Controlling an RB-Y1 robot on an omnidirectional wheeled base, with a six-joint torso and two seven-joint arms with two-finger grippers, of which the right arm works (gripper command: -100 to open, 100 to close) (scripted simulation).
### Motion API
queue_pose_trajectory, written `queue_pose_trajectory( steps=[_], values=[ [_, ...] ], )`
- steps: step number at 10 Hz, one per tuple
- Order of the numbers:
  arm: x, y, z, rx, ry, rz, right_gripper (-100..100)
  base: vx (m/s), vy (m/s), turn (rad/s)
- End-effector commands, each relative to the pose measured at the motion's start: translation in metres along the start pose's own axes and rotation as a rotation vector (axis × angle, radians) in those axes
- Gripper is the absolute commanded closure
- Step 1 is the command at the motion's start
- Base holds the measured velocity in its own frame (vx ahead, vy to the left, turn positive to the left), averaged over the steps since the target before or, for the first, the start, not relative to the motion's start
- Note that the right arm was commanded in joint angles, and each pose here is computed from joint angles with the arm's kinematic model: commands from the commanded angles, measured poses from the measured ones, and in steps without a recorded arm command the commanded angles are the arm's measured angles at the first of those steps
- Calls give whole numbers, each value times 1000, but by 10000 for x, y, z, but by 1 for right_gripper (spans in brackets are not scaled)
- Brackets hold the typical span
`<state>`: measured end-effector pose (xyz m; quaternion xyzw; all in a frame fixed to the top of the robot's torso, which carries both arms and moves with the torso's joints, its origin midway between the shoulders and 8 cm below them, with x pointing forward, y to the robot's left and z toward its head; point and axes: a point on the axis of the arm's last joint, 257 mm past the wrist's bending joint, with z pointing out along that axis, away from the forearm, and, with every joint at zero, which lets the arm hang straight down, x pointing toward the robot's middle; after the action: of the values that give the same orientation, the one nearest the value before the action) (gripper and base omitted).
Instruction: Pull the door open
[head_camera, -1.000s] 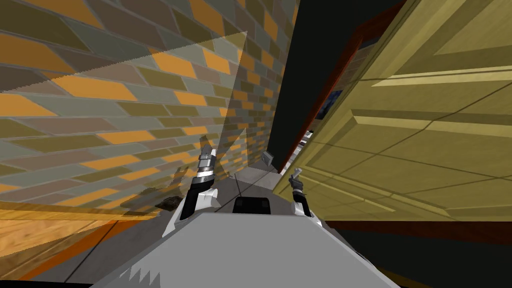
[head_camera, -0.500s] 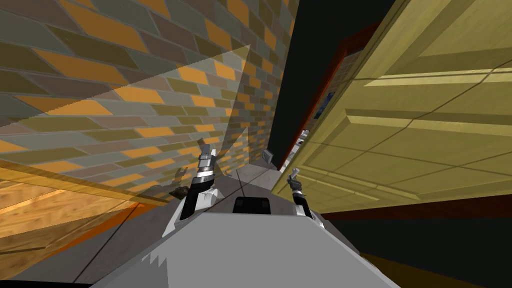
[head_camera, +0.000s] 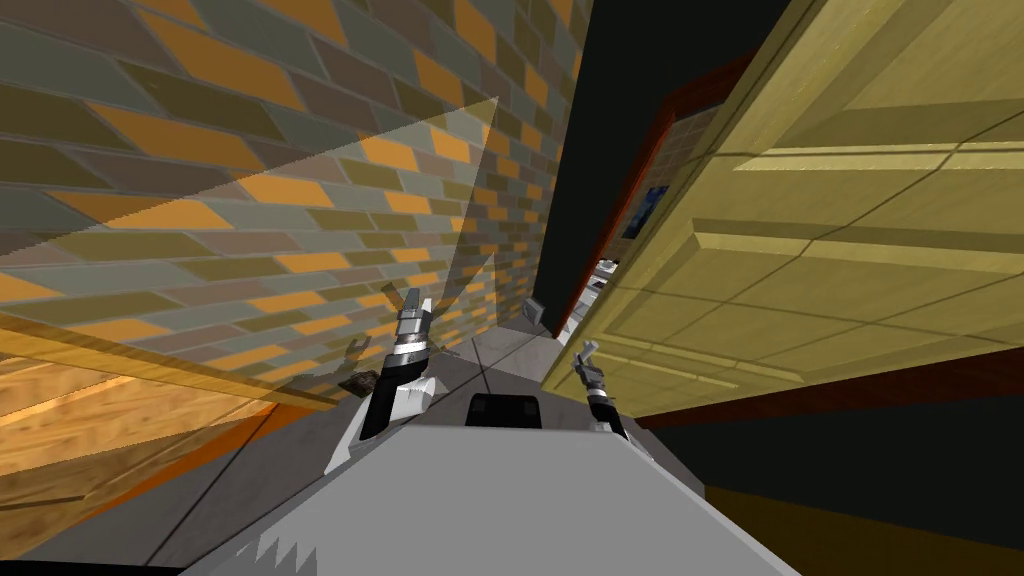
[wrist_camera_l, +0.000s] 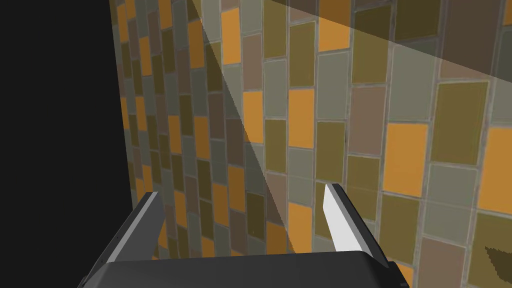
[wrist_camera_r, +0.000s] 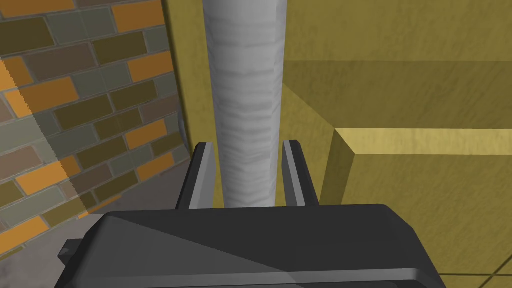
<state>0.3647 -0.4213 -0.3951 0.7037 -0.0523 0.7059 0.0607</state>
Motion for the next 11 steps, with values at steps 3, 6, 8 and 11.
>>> queue_pose_trajectory(
  steps=[3,6,8,11],
  values=[
    [30,-20,-267,59,8,-11,100,3,-5,-55],
    [32,-81,-494,115,9,-11,100,-8,-7,-72],
    [35,-148,-720,170,6,-6,100,-3,-13,-102],
    [39,-209,-913,216,2,3,100,-3,-14,-58]
  ],
)
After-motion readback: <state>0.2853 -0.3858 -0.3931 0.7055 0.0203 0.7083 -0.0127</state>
